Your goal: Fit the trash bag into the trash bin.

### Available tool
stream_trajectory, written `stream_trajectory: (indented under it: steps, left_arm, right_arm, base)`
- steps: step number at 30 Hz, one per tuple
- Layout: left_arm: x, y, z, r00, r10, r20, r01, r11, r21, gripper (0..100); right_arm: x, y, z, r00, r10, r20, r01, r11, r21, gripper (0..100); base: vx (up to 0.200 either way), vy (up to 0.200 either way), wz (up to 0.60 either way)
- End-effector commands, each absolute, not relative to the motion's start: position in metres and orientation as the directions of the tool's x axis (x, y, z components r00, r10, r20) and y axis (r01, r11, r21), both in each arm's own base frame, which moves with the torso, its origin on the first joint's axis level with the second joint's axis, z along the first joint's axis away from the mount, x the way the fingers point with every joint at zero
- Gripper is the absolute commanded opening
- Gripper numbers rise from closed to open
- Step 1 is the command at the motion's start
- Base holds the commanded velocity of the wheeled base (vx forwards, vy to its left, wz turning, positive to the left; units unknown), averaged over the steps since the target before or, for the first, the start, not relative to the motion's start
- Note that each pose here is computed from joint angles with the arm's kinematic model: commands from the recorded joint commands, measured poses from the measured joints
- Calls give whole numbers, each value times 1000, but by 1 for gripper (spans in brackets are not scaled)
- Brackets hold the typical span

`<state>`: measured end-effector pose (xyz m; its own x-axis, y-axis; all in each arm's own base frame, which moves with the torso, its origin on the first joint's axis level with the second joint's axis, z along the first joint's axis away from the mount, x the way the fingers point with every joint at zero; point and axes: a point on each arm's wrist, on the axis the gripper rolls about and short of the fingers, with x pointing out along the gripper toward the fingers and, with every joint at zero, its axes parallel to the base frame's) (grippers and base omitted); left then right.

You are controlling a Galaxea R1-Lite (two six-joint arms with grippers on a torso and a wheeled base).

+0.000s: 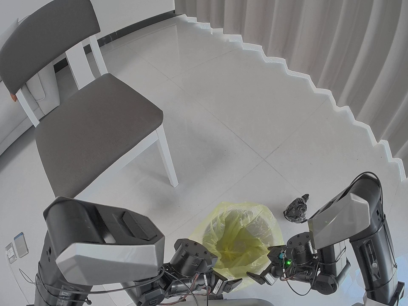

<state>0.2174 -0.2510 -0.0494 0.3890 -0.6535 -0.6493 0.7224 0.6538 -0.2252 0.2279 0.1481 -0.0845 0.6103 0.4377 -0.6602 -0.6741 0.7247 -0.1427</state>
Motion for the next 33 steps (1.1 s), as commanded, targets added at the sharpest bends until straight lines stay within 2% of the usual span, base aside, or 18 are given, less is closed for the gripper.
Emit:
stream_trajectory:
  steps: [1,6,10,17,28,33]
  left_arm:
    - [218,-249,-25,420,-682,-598,707,659,-255,100]
    - [217,-233,19,458,-720,-521,683,660,-312,100]
    - [230,-227,22,496,-709,-502,662,682,-311,100]
    - [266,-211,-9,561,-636,-529,578,759,-300,100]
    - [290,-197,-35,597,-584,-550,516,805,-293,100]
    - [295,-197,-40,599,-581,-551,515,807,-290,100]
  right_arm:
    - [229,149,-78,628,450,-635,-665,734,-138,100]
    - [229,148,-65,647,458,-610,-656,742,-140,100]
    - [233,150,-56,668,471,-575,-652,744,-147,100]
    - [228,147,-48,674,466,-573,-646,748,-152,100]
    - [227,145,-24,711,480,-514,-631,758,-165,100]
    - [235,137,-12,750,462,-473,-593,787,-172,100]
  base:
    - [0,0,0]
    - [0,0,0]
    - [0,0,0]
    - [0,0,0]
    - [0,0,0]
    - [0,0,0]
